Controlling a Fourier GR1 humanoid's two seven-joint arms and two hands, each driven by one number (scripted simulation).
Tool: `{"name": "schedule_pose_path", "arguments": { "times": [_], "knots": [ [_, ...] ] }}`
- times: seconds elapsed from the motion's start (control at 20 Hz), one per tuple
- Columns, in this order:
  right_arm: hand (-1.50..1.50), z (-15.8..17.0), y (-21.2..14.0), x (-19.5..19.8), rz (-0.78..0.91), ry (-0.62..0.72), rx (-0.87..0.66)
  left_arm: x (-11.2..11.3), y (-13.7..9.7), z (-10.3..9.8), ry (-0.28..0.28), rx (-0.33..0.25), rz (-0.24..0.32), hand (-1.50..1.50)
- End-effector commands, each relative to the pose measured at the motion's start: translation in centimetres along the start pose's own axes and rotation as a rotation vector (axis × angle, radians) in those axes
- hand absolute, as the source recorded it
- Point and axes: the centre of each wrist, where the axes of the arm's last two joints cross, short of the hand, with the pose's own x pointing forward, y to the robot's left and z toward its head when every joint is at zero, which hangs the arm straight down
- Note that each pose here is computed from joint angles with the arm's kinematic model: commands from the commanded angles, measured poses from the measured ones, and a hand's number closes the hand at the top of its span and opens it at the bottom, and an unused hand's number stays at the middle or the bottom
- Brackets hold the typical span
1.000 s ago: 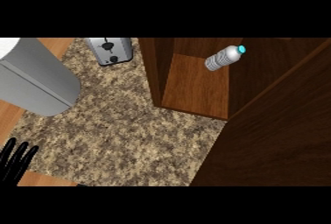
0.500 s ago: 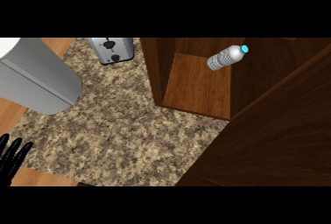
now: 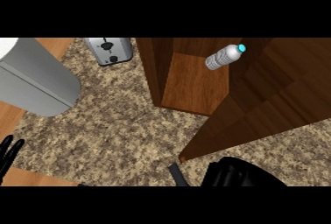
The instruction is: Pick up the bottled water, place it into the cabinet and close the cabinet
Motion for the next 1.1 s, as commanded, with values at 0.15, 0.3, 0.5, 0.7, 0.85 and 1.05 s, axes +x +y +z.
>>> {"name": "schedule_pose_path", "arguments": {
  "times": [0.15,0.3,0.5,0.7,0.85,1.05],
  "knots": [
    [1.5,-7.2,-5.7,-0.5,-0.038,0.019,-0.328,0.3,0.9,1.6,0.0,0.029,0.018,-1.5],
    [1.5,-10.3,-8.0,-0.1,-0.023,0.032,-0.421,0.6,0.9,1.0,-0.02,0.026,0.028,-1.5],
    [1.5,-13.8,-11.2,0.2,0.021,0.055,-0.456,0.8,1.1,1.8,-0.002,0.043,0.05,-1.5],
    [1.5,-15.3,-12.6,0.5,0.042,0.069,-0.471,1.2,1.2,2.0,-0.006,0.039,0.042,-1.5],
    [1.5,-16.4,-12.4,0.3,0.052,0.075,-0.47,0.5,0.5,1.4,-0.014,0.03,0.049,-1.5],
    [1.5,-17.1,-12.2,0.0,0.046,0.068,-0.456,0.2,1.1,2.1,-0.017,0.034,0.049,-1.5]
  ]
}}
